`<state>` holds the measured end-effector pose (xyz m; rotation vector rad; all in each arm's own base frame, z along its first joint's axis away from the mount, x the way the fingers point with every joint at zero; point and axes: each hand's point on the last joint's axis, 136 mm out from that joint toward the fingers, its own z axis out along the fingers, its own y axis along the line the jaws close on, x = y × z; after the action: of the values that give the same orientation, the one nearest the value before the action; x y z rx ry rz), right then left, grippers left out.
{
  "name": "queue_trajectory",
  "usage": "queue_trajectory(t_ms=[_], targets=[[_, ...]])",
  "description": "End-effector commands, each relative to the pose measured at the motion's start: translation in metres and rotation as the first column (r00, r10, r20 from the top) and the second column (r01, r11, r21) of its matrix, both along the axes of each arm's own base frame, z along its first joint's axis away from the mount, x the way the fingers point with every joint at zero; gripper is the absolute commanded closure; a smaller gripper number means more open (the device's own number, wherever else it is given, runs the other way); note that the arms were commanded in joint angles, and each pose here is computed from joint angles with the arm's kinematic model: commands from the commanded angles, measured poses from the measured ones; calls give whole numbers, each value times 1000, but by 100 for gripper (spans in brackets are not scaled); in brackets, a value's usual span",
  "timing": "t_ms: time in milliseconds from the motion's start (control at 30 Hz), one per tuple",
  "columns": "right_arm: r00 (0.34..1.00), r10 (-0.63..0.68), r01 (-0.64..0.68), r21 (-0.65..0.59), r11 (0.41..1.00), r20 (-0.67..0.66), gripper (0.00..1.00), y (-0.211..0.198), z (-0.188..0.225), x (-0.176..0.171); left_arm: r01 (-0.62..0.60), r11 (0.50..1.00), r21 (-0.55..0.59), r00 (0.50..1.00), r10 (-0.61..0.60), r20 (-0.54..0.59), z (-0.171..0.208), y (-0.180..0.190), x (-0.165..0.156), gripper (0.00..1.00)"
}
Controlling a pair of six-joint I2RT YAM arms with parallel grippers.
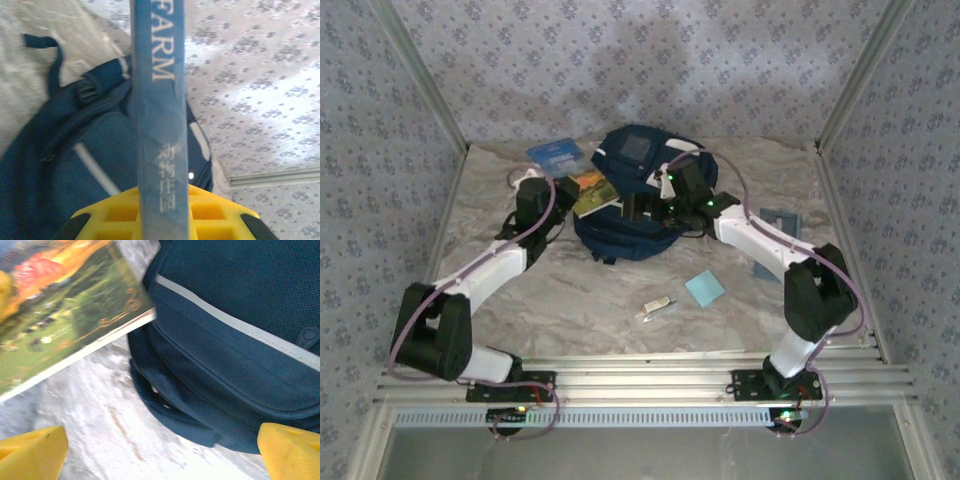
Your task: Pack books, pencil case, and school supplies into a backpack
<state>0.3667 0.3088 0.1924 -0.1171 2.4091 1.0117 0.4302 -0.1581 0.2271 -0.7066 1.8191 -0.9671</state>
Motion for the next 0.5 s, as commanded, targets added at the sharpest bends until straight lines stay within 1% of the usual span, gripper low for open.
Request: queue_trajectory(t_ms=[0, 100, 167, 300, 467], targets=[[996, -74, 83, 259, 962, -43, 0, 10, 32, -2, -5, 993, -115, 954, 39, 298, 85, -20, 10, 100], [988, -142, 154, 398, 904, -58, 0, 13, 37, 3, -4, 984, -176, 946, 61, 319, 86, -35, 9, 100], [982, -175, 186, 449, 874, -67, 0, 13, 37, 9, 8, 976, -218, 949, 61, 309, 81, -45, 8, 100], [973, -220, 223, 496, 839, -65, 0, 15, 38, 22, 36, 953, -300, 959, 52, 279, 73, -62, 2, 100], [968, -241, 234, 576, 783, -65, 0, 18, 42, 34, 61, 935, -348, 972, 25, 235, 62, -78, -5, 100]])
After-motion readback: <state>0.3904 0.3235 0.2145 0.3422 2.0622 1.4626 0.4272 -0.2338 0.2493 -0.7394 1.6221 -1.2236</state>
